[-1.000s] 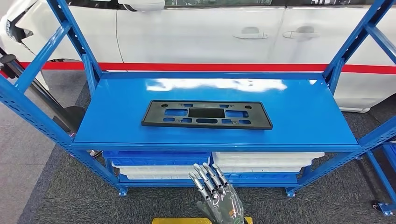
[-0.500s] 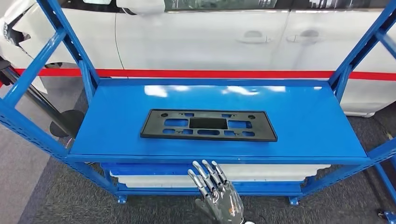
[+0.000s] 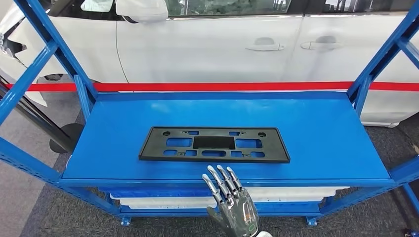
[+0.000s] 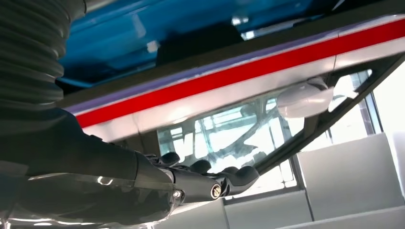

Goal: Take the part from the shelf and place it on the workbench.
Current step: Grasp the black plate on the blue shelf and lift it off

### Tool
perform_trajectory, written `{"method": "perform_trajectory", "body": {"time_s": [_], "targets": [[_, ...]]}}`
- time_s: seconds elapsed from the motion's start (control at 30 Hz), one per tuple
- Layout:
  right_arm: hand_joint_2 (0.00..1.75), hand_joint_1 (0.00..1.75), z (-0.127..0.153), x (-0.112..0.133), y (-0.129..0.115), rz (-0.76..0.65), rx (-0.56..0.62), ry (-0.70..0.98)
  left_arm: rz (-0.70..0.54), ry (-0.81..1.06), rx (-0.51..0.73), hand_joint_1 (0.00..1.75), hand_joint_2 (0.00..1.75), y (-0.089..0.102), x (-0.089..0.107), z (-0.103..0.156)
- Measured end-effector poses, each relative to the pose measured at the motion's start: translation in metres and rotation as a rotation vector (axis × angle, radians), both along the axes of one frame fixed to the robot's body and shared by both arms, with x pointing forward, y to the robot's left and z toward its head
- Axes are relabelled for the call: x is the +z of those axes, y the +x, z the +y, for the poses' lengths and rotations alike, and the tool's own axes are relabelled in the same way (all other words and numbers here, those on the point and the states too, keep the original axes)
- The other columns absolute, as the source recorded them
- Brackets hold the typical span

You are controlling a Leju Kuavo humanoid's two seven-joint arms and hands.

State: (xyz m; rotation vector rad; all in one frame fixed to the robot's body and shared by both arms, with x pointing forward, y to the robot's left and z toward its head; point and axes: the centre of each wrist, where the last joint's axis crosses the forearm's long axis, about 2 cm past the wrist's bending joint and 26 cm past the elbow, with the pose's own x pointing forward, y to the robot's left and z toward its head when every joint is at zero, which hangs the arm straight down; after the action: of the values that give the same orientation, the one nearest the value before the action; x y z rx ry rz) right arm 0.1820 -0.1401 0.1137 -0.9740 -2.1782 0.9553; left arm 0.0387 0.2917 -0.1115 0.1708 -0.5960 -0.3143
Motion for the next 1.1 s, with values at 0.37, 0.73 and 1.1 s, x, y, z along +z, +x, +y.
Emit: {"method": "perform_trajectory", "body": {"time_s": [0.37,0.73,1.1], "targets": [[1.75,0.00,0.002,-0.003,0.007,0.021,-0.010,0.017,0.003,-0.006,-0.022,0.00,0.00,0.000,0.000,-0.002],[1.75,0.00,0.015,-0.002,0.027,0.048,-0.038,0.038,-0.003,-0.012,-0.047,0.00,0.00,0.007,0.001,-0.006],[1.75,0.00,0.018,-0.007,0.035,0.077,-0.053,0.017,0.000,-0.004,-0.063,0.00,0.00,0.007,0.001,-0.007]]}}
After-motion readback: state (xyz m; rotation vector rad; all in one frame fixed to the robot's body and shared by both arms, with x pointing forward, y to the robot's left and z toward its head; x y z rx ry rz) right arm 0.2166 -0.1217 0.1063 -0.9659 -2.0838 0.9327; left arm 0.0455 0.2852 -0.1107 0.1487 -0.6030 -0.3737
